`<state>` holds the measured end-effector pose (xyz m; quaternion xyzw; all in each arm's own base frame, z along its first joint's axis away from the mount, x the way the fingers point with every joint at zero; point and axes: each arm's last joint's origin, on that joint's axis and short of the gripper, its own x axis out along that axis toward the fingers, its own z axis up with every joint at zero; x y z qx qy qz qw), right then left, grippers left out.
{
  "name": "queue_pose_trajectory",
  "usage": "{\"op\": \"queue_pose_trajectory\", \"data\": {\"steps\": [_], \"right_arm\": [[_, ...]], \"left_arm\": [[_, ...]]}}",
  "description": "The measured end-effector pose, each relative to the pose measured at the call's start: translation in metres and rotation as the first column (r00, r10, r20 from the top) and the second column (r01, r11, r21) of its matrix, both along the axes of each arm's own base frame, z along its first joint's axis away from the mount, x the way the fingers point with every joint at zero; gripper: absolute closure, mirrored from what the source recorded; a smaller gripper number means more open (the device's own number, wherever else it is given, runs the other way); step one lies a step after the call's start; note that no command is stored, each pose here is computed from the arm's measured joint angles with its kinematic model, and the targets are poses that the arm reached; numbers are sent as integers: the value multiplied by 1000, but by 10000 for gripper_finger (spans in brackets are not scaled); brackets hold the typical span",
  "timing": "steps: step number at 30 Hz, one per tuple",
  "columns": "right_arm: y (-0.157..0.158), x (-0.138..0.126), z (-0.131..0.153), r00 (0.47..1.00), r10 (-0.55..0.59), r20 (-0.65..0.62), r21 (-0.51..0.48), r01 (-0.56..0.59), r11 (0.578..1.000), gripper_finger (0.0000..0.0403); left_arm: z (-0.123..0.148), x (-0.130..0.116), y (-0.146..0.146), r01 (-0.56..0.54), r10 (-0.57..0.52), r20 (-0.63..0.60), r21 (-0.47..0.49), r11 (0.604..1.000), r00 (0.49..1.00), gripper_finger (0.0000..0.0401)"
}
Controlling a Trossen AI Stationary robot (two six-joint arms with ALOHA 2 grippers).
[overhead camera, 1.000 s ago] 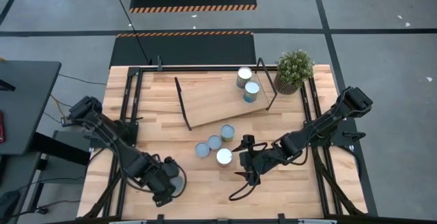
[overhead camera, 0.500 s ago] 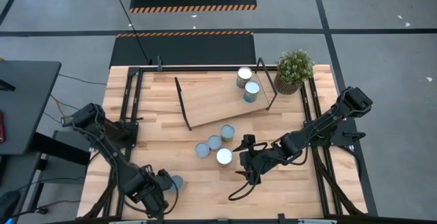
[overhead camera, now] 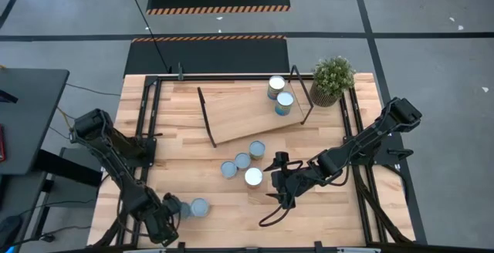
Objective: Pick and place cans onto a shelf
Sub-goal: Put the white can on the shelf
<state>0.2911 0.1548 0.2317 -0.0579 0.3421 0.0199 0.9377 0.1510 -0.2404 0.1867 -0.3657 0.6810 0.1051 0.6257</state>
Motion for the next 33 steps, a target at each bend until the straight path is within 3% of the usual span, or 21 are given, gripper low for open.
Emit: {"op": "queue_pose_trajectory", "data": {"steps": [4,12,16,20,33], "right_arm": [[0,0,0,1000,3,-2,-1,-3,1000,15],[0,0,0,1000,9,-4,-5,-9,1000,15],[-2,1,0,1000,15,-5,-24,-16,1000,15],[-7,3,0,1000,0,-6,-25,0,1000,15],[-12,4,-2,1000,-15,-21,-35,14,999,14]], "left_arm": [[-2,2,2,0,-1,40,22,1000,999,161],[-4,10,6,-17,6,126,81,997,992,50],[-9,12,6,-5,-16,157,132,991,987,19],[-20,18,11,-15,-15,147,203,979,989,12],[-28,38,21,5,-61,198,273,962,978,24]]}}
